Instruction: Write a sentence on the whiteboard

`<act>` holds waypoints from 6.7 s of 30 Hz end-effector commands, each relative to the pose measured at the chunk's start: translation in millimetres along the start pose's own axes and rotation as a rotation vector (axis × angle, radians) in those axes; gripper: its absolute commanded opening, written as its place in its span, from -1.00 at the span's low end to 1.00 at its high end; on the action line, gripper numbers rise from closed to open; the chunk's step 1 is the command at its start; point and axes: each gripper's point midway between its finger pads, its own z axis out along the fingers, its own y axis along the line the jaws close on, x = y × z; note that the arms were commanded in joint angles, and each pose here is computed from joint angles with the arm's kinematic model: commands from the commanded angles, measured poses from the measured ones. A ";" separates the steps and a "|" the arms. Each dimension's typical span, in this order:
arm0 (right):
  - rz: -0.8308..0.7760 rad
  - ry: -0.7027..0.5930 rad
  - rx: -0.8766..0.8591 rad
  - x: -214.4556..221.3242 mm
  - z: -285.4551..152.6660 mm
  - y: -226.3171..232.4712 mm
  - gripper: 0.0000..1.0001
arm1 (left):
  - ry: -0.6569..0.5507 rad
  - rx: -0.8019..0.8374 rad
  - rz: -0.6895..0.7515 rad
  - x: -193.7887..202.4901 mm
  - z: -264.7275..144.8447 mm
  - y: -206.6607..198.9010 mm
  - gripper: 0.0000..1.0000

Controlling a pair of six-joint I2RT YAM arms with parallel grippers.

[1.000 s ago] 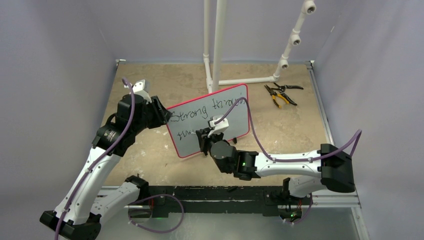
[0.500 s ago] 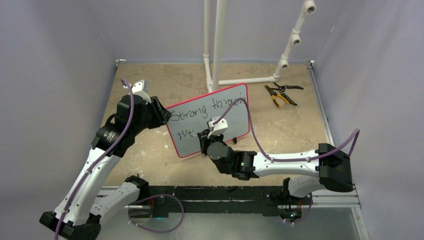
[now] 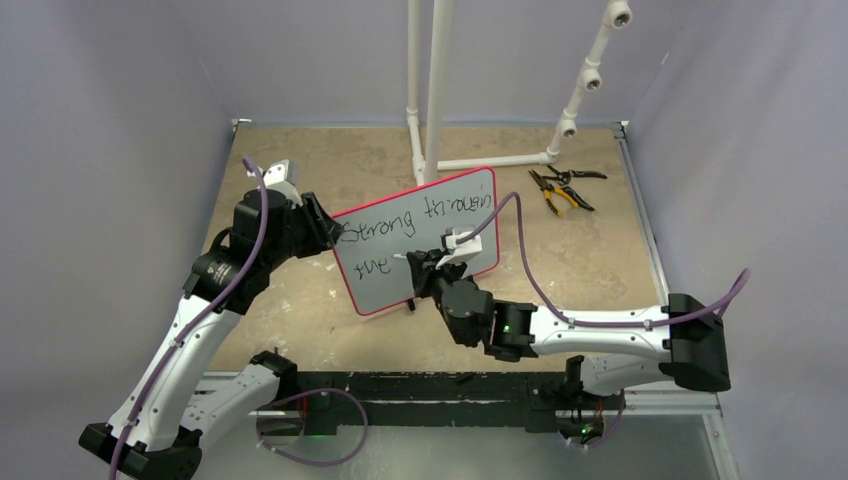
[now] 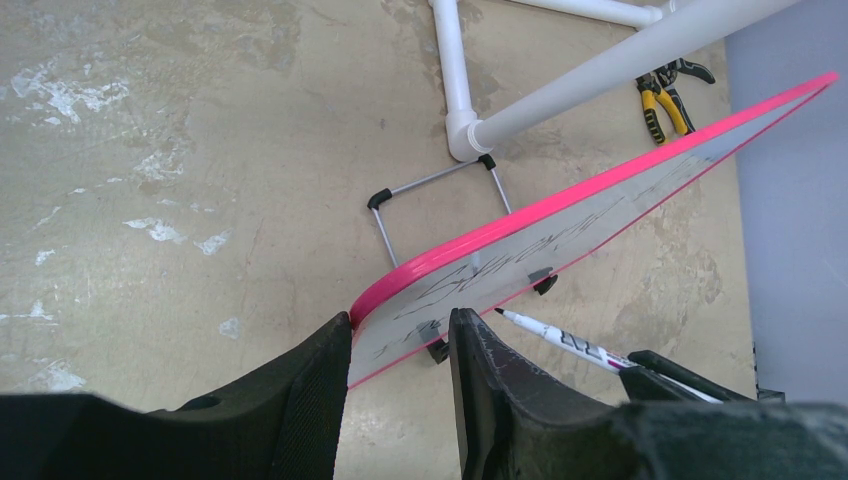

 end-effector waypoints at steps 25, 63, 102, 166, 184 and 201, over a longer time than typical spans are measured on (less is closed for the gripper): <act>-0.034 -0.038 -0.126 -7.1 9.9 35.0 -1.00 | -0.019 0.032 -0.014 -6.8 6.9 -9.0 -0.22; -0.046 -0.060 -0.014 -6.9 21.3 19.8 -1.00 | -0.019 0.032 -0.021 -5.7 6.4 -8.4 -0.22; 0.010 0.086 -0.245 -44.4 -32.6 27.8 -1.00 | -0.112 0.054 0.170 -41.6 -24.1 -17.4 0.19; 0.264 0.551 -0.670 -93.0 -81.4 12.7 0.88 | 0.453 0.927 0.694 128.9 -49.0 -133.4 -1.00; 0.280 0.836 -0.827 -48.7 -136.1 12.2 0.84 | 0.552 0.990 0.837 164.5 -66.9 -146.1 -1.00; 0.293 0.897 -0.904 -24.7 -125.8 17.8 0.14 | 0.575 0.992 0.859 170.3 -66.0 -151.4 -1.00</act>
